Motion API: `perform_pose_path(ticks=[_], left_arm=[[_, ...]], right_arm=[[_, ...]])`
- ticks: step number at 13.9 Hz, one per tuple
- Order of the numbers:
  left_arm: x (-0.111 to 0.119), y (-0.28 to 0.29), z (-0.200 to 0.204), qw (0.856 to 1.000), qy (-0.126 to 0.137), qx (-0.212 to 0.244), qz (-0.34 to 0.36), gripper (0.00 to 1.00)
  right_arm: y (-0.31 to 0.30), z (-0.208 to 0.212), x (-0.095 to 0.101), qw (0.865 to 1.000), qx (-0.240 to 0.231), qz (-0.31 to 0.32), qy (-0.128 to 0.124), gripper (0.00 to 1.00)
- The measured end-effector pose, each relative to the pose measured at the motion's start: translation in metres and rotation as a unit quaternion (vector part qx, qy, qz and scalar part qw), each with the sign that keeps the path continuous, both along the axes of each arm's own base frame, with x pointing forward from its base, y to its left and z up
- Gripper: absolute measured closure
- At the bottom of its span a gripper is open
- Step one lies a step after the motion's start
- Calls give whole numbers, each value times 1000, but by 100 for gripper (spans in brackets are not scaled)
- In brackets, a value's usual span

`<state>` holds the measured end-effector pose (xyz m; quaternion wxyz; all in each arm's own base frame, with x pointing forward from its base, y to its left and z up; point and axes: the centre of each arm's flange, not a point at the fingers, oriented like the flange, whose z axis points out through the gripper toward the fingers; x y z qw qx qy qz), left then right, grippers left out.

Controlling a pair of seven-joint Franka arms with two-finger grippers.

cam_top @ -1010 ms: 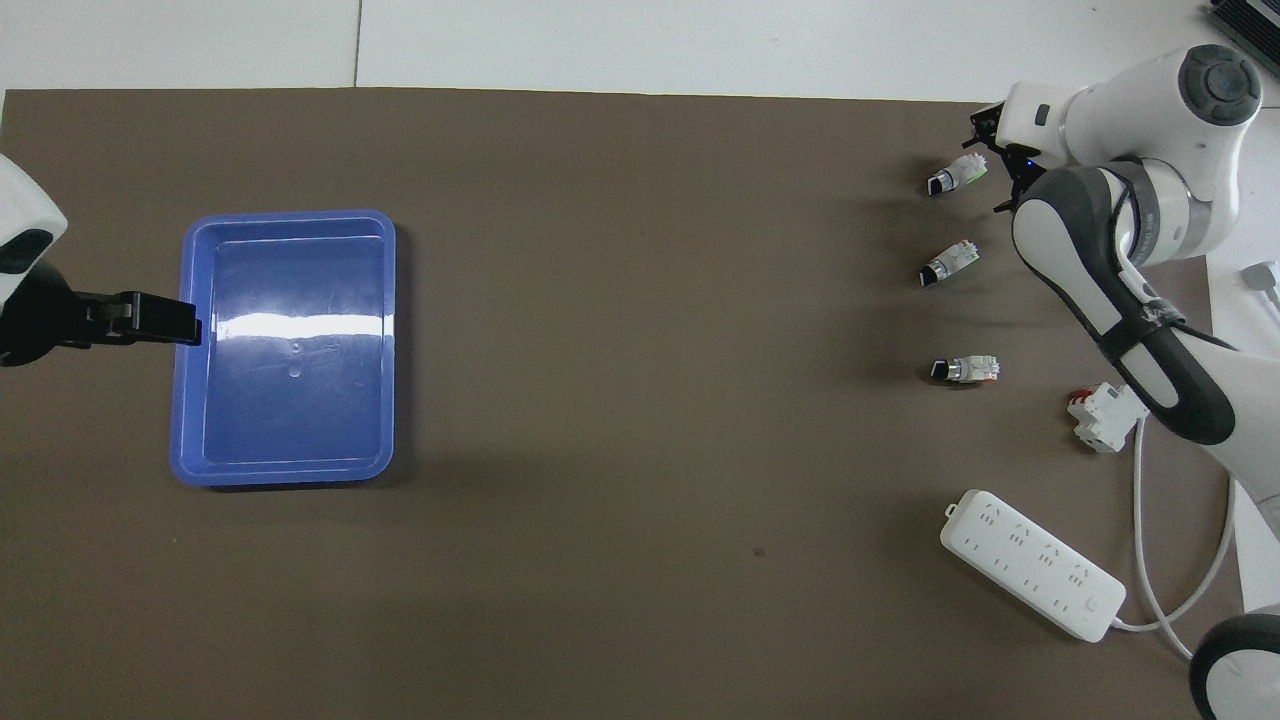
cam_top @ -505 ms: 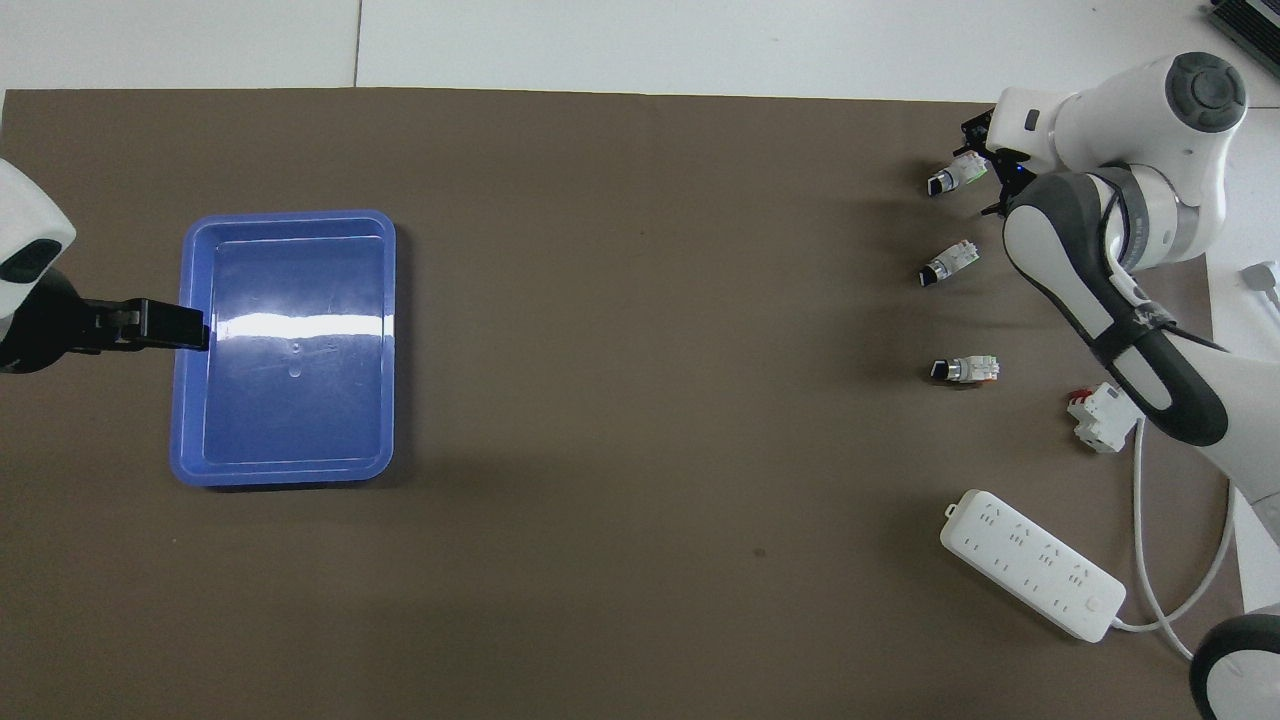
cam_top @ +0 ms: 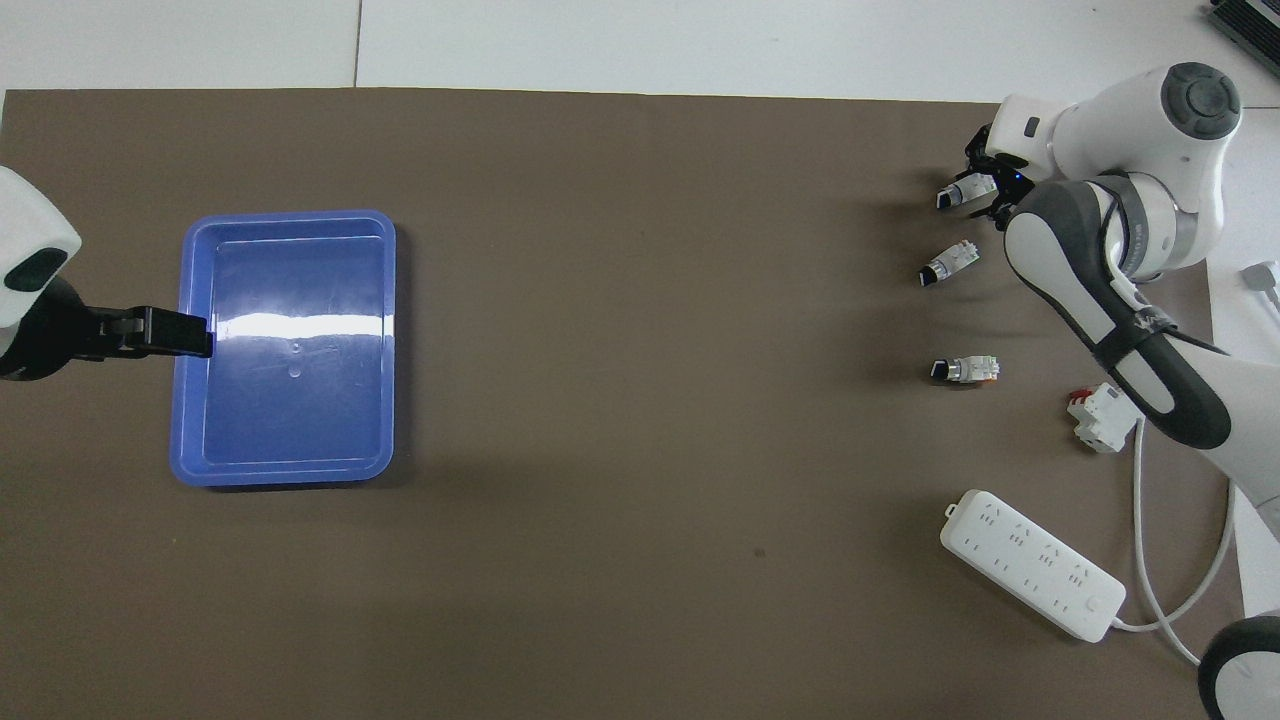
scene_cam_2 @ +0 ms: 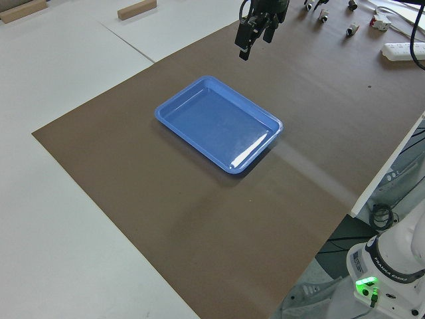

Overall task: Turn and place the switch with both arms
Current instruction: 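Lower the right gripper and grasp the white switch part, then carry the switch toward the left gripper while the left gripper reaches forward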

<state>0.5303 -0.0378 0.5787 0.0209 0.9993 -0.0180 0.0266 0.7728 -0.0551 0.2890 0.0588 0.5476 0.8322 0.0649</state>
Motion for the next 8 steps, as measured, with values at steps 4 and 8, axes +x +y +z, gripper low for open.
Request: perform_pose_path(ticks=[4, 8], left_arm=[[-4, 0, -4, 1000, 1, -3, 0, 0], [-5, -9, -5, 999, 4, -50, 8, 0]], right_arm=[[-6, 0, -1, 1000, 7, -13, 1, 67], [-11, 17, -5, 997, 61, -48, 17, 67]])
